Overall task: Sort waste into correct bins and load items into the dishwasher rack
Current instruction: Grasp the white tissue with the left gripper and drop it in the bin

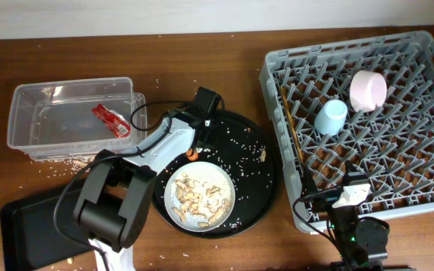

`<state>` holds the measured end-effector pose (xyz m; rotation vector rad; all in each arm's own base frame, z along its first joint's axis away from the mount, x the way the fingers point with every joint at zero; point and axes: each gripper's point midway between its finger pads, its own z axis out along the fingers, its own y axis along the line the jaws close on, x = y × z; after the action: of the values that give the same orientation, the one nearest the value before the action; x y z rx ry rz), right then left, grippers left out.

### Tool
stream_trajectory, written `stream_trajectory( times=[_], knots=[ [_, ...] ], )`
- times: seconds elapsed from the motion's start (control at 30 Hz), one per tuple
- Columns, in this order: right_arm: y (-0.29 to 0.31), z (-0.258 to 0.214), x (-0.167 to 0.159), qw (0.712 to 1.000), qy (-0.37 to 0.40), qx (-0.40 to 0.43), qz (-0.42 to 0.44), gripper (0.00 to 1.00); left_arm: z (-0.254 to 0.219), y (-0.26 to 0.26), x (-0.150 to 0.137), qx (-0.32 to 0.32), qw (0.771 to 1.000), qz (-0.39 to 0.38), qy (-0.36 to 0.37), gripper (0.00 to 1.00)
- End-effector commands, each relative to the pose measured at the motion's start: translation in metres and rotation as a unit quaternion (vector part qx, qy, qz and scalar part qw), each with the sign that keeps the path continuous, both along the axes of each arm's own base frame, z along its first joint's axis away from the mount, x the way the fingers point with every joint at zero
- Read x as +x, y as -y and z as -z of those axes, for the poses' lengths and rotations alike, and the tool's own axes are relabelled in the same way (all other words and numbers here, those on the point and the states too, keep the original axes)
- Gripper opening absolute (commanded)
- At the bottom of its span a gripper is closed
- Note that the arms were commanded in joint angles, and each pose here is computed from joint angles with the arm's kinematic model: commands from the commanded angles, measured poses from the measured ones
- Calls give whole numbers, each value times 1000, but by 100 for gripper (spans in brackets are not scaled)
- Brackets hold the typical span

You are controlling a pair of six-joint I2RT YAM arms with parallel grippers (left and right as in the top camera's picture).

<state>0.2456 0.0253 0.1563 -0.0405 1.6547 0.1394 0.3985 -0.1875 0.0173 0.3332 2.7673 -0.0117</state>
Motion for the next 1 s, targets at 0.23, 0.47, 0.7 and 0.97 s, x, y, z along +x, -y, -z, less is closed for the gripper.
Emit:
stream_trajectory(
  times=[0.23,0.47,0.7,0.97],
  knots=[
    [0,2,0,1000,-2,2,-1,98,-161,-101,26,7,988,-134,77,0],
    [0,2,0,1000,-2,2,-1,98,-133,-187,38,-12,971,-237,40,21],
    [0,2,0,1000,-2,2,-1,98,-135,-139,37,-112,981,-158,9,71],
    [0,2,0,1000,-2,2,-1,98,-97,-57,-3,-87,986,-127,-65,66]
  ],
)
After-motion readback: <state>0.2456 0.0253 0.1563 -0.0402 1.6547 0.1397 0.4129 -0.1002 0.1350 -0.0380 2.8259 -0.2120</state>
